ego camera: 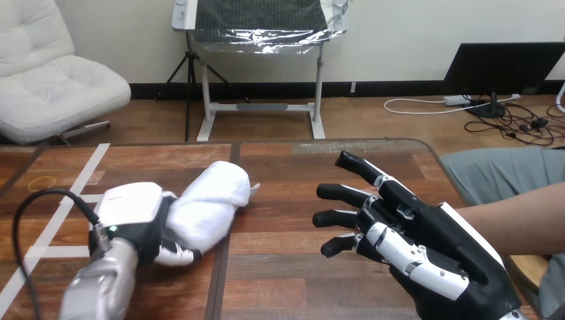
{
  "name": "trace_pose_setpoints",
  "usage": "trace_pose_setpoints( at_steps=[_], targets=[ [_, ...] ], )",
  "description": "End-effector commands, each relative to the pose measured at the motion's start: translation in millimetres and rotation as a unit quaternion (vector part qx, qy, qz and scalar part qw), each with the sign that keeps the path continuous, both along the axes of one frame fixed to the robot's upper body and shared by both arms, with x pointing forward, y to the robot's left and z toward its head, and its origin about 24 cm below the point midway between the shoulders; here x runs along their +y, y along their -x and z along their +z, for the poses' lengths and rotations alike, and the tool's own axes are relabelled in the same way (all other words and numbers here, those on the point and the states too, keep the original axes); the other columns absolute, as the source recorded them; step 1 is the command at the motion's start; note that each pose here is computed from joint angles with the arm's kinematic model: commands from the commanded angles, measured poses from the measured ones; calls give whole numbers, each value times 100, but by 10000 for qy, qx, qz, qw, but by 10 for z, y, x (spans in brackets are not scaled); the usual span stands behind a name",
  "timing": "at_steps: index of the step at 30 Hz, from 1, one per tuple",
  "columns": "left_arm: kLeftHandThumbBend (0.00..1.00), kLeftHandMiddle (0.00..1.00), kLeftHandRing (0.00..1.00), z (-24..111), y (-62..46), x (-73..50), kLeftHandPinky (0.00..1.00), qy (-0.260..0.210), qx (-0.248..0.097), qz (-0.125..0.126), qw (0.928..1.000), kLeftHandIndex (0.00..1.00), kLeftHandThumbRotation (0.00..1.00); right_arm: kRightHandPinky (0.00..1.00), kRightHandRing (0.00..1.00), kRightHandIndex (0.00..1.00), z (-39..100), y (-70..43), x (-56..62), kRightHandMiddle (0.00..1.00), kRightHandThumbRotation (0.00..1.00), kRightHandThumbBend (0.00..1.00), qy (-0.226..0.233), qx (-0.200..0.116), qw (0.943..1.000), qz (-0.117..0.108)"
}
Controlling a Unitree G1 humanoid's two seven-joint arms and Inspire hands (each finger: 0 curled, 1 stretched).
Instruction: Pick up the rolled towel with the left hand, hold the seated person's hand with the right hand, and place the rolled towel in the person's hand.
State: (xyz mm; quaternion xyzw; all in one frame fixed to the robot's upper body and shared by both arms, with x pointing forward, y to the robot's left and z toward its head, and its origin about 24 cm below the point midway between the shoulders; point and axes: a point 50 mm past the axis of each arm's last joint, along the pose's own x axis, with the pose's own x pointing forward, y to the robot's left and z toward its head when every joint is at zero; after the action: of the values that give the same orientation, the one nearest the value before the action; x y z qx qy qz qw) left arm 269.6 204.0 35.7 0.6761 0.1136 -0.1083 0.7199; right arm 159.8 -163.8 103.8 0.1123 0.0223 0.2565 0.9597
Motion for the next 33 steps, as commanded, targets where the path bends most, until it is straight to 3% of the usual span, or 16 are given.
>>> trace_pose_setpoints(
  at_steps=[1, 8, 11, 20, 33],
  targets=[
    [62, 75, 75, 212, 109, -144, 74, 253, -277, -997, 9943, 77, 35, 57, 73, 94, 139, -27, 29, 82, 15, 10, -35, -381, 9992, 135],
    [60, 71, 72, 302, 308, -208, 76, 831, -532, -1803, 9786, 72, 33, 58, 73, 93, 139, -21, 20, 82, 15, 9, -80, -345, 9993, 105],
    [60, 70, 70, 319, 378, -226, 76, 932, -613, -1945, 9745, 71, 33, 58, 73, 94, 139, -20, 17, 82, 15, 9, -93, -338, 9993, 98],
    [59, 68, 68, 317, 532, -279, 76, 1147, -840, -2106, 9672, 70, 25, 60, 74, 94, 136, -21, 7, 83, 14, 8, -81, -341, 9993, 117],
    [59, 68, 68, 297, 594, -305, 78, 1128, -1017, -2088, 9661, 71, 22, 61, 74, 93, 137, -33, 17, 82, 14, 8, -19, -330, 9993, 145]
  ],
)
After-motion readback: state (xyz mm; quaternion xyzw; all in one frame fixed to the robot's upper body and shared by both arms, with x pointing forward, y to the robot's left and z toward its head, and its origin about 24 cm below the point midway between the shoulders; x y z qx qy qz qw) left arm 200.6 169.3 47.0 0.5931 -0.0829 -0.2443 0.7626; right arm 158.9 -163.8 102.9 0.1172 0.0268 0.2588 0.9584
